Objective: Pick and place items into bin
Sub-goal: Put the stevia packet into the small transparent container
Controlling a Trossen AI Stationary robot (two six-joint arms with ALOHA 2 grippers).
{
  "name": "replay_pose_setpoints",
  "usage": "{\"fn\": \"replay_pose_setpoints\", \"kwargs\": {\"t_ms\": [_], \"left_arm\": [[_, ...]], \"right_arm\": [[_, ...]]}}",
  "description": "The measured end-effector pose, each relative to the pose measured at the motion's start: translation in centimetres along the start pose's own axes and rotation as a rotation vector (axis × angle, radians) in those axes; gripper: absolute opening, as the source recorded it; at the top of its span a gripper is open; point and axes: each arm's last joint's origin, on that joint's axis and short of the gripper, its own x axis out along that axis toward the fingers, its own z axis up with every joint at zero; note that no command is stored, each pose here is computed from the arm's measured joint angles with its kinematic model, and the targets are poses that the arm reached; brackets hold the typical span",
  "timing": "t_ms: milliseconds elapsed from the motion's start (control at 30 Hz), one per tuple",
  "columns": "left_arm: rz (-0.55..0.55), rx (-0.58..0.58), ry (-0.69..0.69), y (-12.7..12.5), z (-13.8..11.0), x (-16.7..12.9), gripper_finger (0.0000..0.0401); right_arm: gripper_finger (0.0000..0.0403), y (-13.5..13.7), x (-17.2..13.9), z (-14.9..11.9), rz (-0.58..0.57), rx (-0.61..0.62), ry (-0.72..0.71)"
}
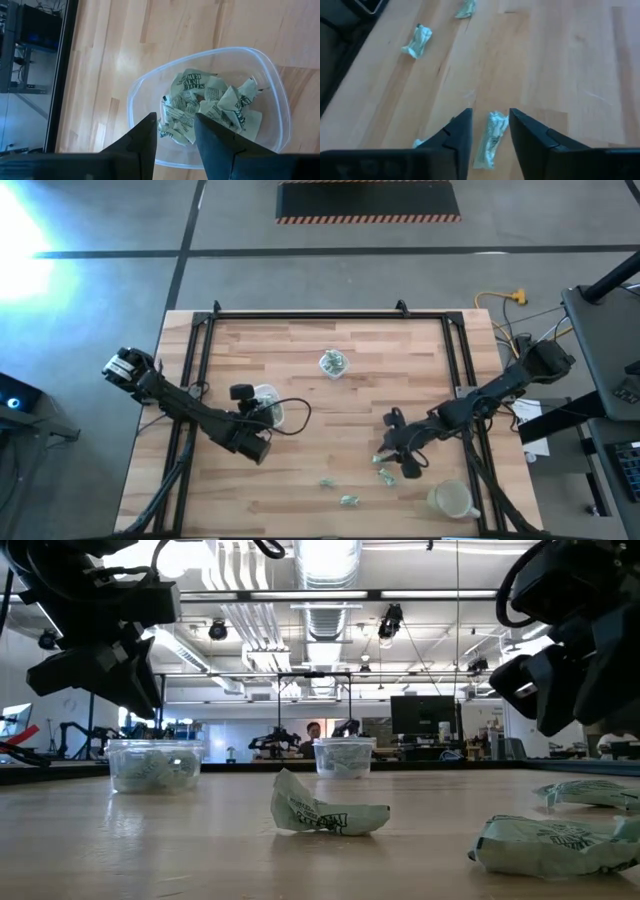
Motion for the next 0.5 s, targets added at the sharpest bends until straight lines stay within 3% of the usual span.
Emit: {"fn": "replay_pose_setpoints", "kwargs": {"t_ms": [267, 500], "left_arm": [[-0.003, -0.003, -0.003, 0.0, 0.0, 0.0, 0.0115], [-0.005, -0.006, -0.005, 0.0, 0.1, 0.0, 0.0115]], "right_arm": [[0.0189, -0.3, 1.5, -0.7, -0.032, 0.016, 0.034], [0.022, -0.5, 3.3, -1.5, -0.054, 0.045, 0.094]]}}
